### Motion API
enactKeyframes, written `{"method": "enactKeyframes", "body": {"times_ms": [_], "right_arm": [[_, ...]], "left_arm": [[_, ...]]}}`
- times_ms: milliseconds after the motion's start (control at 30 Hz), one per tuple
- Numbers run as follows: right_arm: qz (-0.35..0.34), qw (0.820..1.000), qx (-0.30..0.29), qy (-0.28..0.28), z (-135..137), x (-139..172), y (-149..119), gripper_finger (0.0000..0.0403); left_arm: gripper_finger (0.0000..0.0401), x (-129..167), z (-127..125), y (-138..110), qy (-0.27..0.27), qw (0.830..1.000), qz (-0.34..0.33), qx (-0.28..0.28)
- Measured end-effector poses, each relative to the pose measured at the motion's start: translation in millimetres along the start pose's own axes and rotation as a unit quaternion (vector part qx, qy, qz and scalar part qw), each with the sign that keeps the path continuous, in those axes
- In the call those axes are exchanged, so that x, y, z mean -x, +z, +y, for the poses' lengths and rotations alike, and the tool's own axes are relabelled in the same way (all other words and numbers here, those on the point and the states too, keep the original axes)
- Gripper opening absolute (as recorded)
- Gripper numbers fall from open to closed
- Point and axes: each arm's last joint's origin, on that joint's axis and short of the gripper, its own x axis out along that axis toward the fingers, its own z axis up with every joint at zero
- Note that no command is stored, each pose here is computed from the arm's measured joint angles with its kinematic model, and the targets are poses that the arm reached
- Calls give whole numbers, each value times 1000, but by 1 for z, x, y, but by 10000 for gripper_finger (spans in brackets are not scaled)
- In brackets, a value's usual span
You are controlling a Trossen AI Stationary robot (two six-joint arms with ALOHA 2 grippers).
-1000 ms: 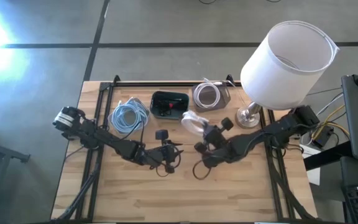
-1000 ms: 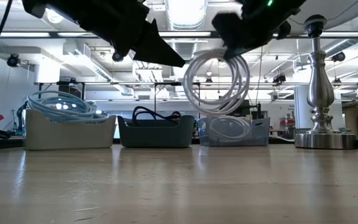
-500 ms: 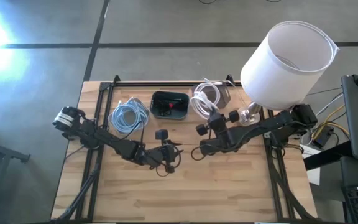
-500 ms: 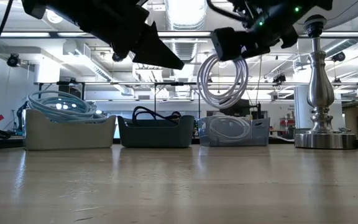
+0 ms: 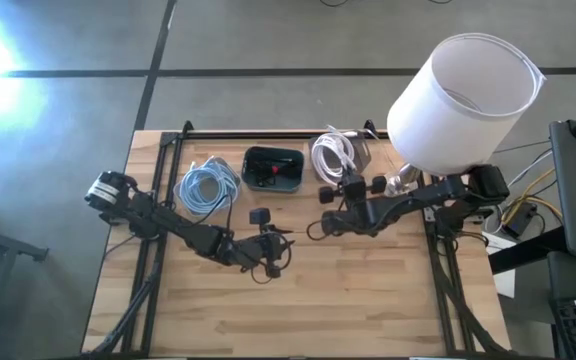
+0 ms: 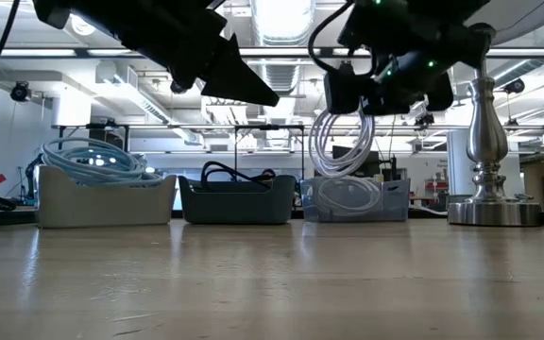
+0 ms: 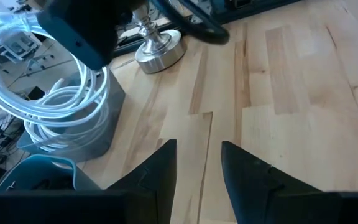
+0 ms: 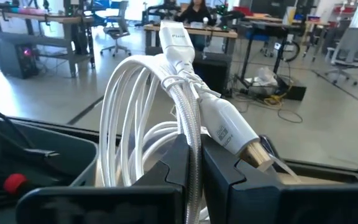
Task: Pick & Place USB Port
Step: Put the white HDMI cable into the black bin
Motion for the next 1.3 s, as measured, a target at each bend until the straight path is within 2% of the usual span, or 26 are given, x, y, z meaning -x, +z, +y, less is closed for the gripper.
{"method": "enactKeyframes", "body": {"times_ms": [300,700,1300], "right_arm": [[-8,999,-2,-33,-6,-18,-4,23],[-24,999,-9,-33,-4,-14,-3,23],[-19,998,48,-45,-6,-20,-3,23]], "left_arm": [[129,-2,3,0,8,1000,2,2],[129,-5,8,-1,16,1000,5,5],[129,-7,10,-1,21,1000,5,7]]}}
